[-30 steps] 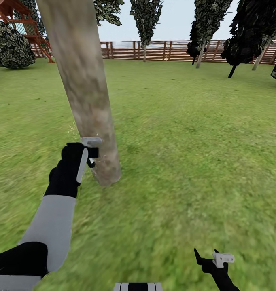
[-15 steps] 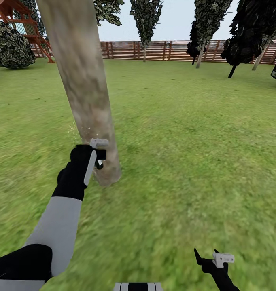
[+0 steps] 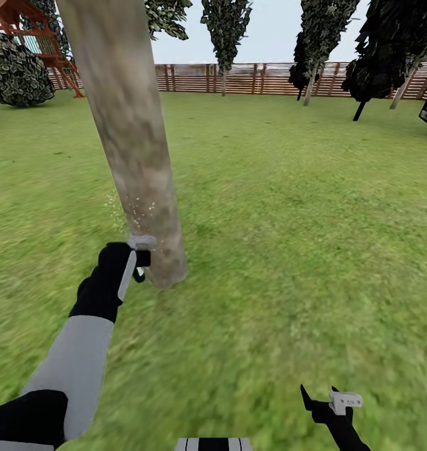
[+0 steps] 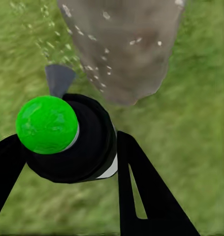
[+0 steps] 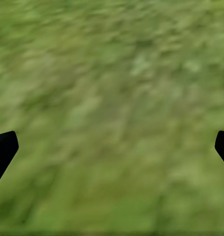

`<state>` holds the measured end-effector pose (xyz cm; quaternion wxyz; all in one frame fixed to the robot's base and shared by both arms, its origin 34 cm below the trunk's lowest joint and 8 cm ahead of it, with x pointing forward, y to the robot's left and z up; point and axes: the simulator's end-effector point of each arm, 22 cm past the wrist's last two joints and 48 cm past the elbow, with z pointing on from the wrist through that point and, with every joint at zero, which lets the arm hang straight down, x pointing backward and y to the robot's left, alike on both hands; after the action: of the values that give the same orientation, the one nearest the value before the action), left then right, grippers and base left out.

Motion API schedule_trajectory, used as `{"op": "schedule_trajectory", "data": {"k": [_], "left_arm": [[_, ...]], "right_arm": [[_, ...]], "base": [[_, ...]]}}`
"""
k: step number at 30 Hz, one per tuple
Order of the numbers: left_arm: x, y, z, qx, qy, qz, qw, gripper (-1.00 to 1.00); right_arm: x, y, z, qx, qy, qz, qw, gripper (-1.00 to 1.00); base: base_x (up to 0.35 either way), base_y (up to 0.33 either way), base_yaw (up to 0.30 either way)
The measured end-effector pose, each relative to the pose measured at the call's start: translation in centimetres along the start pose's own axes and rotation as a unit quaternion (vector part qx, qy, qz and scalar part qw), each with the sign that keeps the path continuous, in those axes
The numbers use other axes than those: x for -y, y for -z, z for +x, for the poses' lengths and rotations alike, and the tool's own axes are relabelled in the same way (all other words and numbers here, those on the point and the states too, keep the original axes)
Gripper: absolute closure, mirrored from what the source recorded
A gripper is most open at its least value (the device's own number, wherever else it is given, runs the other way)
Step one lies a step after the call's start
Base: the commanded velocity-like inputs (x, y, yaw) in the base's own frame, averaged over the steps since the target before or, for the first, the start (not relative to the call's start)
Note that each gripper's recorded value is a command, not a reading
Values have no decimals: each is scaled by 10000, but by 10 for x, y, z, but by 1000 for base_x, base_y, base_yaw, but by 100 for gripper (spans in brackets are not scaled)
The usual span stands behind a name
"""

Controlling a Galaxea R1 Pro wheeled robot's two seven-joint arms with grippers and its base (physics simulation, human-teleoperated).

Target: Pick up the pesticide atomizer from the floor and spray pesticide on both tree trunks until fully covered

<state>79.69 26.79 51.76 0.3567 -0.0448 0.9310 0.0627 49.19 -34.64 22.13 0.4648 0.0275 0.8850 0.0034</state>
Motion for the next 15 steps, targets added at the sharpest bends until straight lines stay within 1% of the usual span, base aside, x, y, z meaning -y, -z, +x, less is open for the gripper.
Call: {"op": "schedule_trajectory", "data": {"k": [2, 3, 4, 6, 10, 12, 14, 15], "left_arm": [[12, -2, 12, -47, -63, 77, 9999, 100], [29, -3, 25, -121, -76, 202, 9997, 100], [34, -3, 31, -147, -100, 224, 9996, 100], [36, -2, 31, -134, -148, 214, 9996, 100], [38, 2, 25, -55, -180, 221, 9996, 100], [40, 4, 19, -3, -202, 219, 9996, 100], [40, 18, -5, 312, -176, 232, 9991, 100], [41, 22, -10, 386, -179, 238, 9988, 100]], "right_arm": [[0, 0, 0, 1, 0, 0, 10000, -100], [0, 0, 0, 0, 0, 0, 10000, -100], [0, 0, 0, 1, 0, 0, 10000, -100], [0, 0, 0, 1, 0, 0, 10000, -100], [0, 0, 0, 2, 0, 0, 10000, -100], [0, 0, 0, 2, 0, 0, 10000, -100], [0, 0, 0, 3, 0, 0, 10000, -100], [0, 0, 0, 2, 0, 0, 10000, -100]], "base": [[0, 0, 0], [0, 0, 0], [0, 0, 0], [22, 0, 0], [233, 0, 0], [76, 0, 0], [15, 0, 0], [6, 0, 0]]}}
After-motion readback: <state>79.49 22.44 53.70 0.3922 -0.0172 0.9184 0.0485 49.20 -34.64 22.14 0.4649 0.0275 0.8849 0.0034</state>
